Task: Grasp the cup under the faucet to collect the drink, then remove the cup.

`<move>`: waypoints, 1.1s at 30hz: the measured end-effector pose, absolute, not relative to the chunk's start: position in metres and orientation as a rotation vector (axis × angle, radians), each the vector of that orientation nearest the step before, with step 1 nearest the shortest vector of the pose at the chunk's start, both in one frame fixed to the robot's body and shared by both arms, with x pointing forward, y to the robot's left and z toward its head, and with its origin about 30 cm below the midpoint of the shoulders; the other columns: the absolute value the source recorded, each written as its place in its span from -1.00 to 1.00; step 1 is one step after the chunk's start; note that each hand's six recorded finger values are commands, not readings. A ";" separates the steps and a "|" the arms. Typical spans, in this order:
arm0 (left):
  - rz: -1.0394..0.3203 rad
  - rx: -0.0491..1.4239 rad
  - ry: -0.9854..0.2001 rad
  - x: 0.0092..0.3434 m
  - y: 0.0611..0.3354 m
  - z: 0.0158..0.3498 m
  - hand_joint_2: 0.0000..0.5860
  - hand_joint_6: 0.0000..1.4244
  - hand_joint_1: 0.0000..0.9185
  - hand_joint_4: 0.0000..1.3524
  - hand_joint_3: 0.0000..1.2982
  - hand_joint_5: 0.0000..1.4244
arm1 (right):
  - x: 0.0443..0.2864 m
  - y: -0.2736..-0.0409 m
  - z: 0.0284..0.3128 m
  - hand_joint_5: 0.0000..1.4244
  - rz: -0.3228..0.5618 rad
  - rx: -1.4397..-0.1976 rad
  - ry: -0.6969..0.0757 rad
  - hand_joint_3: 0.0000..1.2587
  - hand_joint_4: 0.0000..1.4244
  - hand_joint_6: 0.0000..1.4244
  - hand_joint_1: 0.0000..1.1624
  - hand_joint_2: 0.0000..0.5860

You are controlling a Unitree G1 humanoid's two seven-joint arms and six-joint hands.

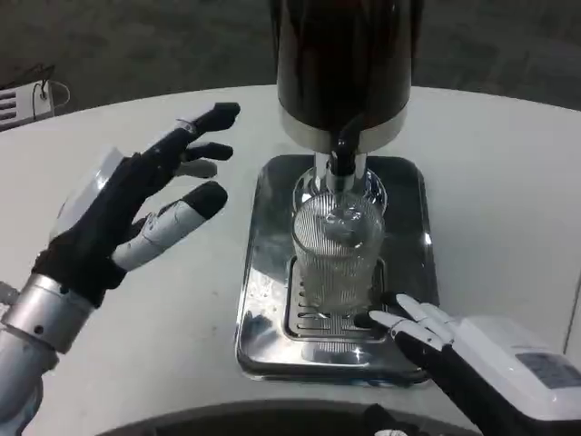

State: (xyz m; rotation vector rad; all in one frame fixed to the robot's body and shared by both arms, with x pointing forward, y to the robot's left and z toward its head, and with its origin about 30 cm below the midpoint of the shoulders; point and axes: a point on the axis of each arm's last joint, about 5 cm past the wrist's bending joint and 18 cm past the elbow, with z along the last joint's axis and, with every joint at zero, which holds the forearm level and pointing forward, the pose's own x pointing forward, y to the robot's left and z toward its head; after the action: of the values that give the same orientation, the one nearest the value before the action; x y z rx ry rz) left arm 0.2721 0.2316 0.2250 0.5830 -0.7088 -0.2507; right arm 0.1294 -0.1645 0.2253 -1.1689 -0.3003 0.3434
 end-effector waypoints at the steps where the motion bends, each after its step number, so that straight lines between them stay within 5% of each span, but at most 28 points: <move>1: -0.271 0.576 -0.712 0.271 0.231 0.229 -0.86 -0.55 -1.00 -0.82 -0.75 -0.65 | 0.130 -0.164 0.225 -0.95 0.345 -1.170 -0.303 -0.77 -1.00 -0.93 -0.11 0.63; 23: -0.538 0.542 -0.804 0.283 0.195 0.282 -0.83 -0.57 -1.00 -0.85 -0.78 -0.68 | 0.127 -0.161 0.223 -0.95 0.352 -1.165 -0.294 -0.77 -1.00 -0.93 -0.11 0.63; 33: -0.637 0.583 -0.729 0.294 0.186 0.287 -0.83 -0.59 -1.00 -0.87 -0.79 -0.69 | 0.124 -0.162 0.226 -0.95 0.342 -1.155 -0.310 -0.77 -1.00 -0.93 -0.11 0.63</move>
State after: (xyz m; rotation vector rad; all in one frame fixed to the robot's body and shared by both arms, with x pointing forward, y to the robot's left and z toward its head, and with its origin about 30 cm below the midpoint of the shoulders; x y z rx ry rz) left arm 0.2936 0.1859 0.2870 0.5828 -0.7289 -0.6373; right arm 0.1243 -0.1622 0.2257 -1.1545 -0.3102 0.3424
